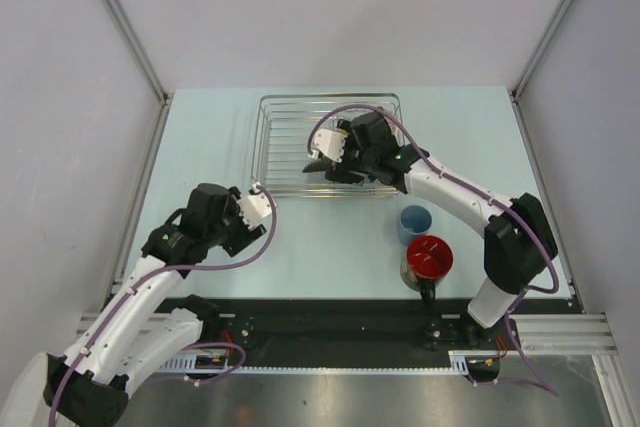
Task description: Load the mixed dishes into the dish rack
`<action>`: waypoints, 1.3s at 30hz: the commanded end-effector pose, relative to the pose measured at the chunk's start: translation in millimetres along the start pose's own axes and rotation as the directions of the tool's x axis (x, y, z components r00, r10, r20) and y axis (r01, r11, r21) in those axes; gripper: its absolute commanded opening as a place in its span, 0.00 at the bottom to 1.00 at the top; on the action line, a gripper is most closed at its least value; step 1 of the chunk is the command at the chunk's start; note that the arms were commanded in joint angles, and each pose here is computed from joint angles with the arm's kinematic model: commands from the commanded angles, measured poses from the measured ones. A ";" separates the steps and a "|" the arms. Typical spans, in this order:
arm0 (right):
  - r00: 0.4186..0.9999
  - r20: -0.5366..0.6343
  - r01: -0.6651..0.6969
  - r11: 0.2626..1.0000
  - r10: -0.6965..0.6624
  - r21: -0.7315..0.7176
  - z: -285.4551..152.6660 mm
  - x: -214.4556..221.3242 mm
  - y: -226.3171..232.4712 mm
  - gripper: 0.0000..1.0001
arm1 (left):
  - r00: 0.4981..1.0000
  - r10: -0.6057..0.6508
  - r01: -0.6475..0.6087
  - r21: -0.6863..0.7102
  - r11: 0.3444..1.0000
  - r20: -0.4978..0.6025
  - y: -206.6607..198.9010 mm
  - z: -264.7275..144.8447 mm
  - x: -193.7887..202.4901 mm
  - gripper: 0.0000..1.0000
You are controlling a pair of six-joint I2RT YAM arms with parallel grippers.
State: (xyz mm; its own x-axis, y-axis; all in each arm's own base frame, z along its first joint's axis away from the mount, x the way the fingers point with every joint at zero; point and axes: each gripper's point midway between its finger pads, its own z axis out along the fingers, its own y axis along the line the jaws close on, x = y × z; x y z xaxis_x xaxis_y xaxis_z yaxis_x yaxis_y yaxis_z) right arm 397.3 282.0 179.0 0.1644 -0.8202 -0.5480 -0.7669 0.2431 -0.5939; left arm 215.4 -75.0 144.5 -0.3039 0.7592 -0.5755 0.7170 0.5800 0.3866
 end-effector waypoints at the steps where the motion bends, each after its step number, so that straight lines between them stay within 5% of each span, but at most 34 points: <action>1: 0.990 0.126 -0.080 0.991 0.066 0.110 -38.0 -33.1 -36.6 1.00 | 0.999 0.007 -0.005 -0.041 0.999 0.046 11.4 -4.9 -11.8 0.75; 8: 0.964 0.213 -0.194 0.968 0.158 0.158 -87.3 -52.2 -53.1 1.00 | 0.998 0.002 0.000 -0.047 0.999 0.056 14.9 -4.5 -17.2 0.74; 21: 0.946 0.174 -0.291 0.952 0.272 0.093 -111.1 -32.7 -34.9 1.00 | 0.998 0.003 0.001 -0.053 0.999 0.065 18.3 -4.4 -22.1 0.74; 26: 0.945 0.225 -0.256 0.965 0.236 0.061 -111.3 -49.8 -28.2 1.00 | 0.998 0.000 0.004 -0.054 0.999 0.066 18.2 -5.0 -22.1 0.74; 34: 0.971 0.235 0.027 0.999 -0.037 0.045 -99.3 -92.3 13.1 1.00 | 0.998 -0.001 0.005 -0.054 0.999 0.064 18.4 -4.1 -21.7 0.74; 39: 0.985 0.142 0.098 0.995 -0.099 0.014 -71.6 -84.2 35.7 1.00 | 0.998 0.003 0.000 -0.054 0.999 0.063 17.8 -3.8 -20.5 0.74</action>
State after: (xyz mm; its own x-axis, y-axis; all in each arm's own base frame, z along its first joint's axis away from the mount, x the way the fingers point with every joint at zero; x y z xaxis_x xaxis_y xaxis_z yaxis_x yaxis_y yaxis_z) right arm 297.9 319.5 263.5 0.3180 -0.6890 -0.6513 -0.7749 0.2069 -0.5972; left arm 221.7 -77.3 145.6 -0.2933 0.7596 -0.5805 0.7136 0.5780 0.3958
